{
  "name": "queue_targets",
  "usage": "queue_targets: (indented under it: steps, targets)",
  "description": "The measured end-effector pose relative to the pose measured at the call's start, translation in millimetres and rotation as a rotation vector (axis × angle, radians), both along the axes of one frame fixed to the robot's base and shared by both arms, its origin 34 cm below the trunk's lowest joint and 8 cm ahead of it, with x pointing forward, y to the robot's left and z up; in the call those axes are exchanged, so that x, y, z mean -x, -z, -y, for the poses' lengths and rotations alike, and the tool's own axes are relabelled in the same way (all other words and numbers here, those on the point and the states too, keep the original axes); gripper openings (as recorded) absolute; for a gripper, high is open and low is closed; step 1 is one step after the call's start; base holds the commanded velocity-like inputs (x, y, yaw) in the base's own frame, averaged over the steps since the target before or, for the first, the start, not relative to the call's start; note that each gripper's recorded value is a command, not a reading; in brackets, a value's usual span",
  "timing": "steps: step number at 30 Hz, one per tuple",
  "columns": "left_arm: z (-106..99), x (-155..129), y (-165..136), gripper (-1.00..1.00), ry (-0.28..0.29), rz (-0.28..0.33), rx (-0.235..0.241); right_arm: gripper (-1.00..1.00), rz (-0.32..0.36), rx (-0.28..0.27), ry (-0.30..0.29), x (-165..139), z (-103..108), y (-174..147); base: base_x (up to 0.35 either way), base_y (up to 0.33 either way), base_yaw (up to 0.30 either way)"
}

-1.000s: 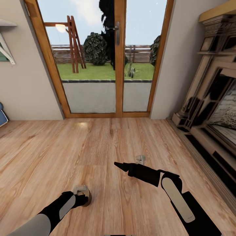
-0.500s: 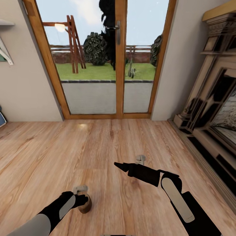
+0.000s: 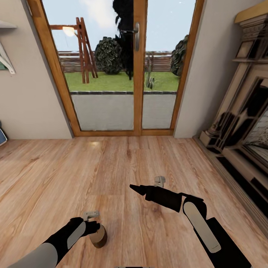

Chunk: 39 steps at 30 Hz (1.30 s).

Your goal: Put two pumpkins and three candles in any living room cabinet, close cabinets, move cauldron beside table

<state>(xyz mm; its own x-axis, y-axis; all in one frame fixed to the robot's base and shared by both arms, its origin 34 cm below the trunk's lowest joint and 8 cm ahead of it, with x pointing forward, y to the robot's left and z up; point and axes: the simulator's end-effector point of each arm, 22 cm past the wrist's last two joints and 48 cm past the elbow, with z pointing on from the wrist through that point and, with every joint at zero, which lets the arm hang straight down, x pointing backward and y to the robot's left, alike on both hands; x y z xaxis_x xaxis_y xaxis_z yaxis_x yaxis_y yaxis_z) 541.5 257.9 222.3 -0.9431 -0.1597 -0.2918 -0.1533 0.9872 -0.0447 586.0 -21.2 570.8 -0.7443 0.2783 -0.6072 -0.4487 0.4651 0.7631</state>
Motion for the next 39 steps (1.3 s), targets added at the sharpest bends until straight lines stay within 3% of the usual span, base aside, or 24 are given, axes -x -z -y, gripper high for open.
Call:
queue_targets:
  steps: [31,39]
  targets:
    - [2,0,0,1.00,0.000,0.000,0.003,1.00,-0.002,-0.001,0.000,0,0,0,0.063,-0.003,0.000]
    - [4,9,16,1.00,0.001,-0.031,0.007,1.00,-0.034,-0.002,0.001,-2,0,17,0.000,0.000,0.000]
